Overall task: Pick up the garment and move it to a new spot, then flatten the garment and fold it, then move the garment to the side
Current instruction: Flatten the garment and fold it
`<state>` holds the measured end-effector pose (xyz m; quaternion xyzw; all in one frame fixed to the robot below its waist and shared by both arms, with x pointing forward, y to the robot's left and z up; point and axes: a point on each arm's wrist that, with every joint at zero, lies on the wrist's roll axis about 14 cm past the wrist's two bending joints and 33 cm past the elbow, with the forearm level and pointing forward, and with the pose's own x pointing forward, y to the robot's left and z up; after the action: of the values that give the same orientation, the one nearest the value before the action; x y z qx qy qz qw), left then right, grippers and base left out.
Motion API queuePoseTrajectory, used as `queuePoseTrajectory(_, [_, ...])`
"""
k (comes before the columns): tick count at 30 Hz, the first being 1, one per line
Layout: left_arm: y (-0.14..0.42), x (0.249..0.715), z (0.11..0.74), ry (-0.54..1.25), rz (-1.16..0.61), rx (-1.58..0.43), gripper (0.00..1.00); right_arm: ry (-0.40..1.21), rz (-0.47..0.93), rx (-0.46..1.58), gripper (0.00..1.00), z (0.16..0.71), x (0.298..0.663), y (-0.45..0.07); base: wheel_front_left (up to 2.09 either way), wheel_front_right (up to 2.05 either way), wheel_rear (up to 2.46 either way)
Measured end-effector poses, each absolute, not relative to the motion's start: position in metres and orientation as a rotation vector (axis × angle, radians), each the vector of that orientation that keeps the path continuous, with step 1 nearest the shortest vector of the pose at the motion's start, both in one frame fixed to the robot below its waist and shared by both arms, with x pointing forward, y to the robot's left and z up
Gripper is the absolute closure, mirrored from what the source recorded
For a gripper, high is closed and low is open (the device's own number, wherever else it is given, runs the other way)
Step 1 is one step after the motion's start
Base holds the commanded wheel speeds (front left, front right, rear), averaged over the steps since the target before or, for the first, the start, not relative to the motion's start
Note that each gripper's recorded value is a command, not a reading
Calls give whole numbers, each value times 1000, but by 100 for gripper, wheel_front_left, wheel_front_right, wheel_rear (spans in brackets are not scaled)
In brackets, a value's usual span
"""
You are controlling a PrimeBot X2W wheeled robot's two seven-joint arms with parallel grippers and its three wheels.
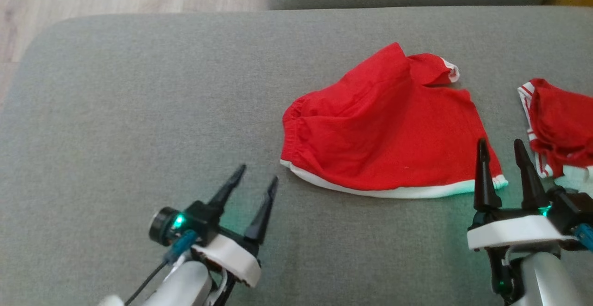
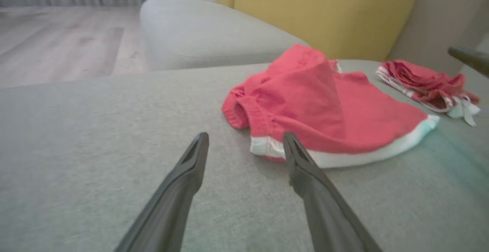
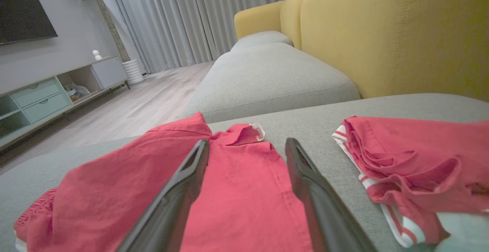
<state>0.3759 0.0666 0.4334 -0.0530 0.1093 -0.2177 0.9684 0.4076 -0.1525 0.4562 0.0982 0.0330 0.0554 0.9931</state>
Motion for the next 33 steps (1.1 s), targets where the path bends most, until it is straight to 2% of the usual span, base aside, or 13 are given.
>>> queuePoseTrajectory(4, [54,375,413,315,-526,-75,0,77,93,196,0,452,407,-158,0,0,0])
queuePoseTrajectory(15, [35,392,391,394,-610,-67,0,103,33,196,0,440,406,-178,0,0,0])
queuePoseTrajectory(28, [28,400,384,406,-637,-58,0,125,6,192,0,433,403,-187,0,0,0])
queuePoseTrajectory(29, [28,400,384,408,-639,-57,58,126,6,192,0,433,403,-187,0,0,0])
queuePoseTrajectory(30, [27,399,383,409,-645,-58,100,126,5,192,0,433,403,-187,0,0,0])
queuePoseTrajectory(33, [25,398,386,395,-654,-58,100,135,5,192,0,430,402,-187,0,0,0])
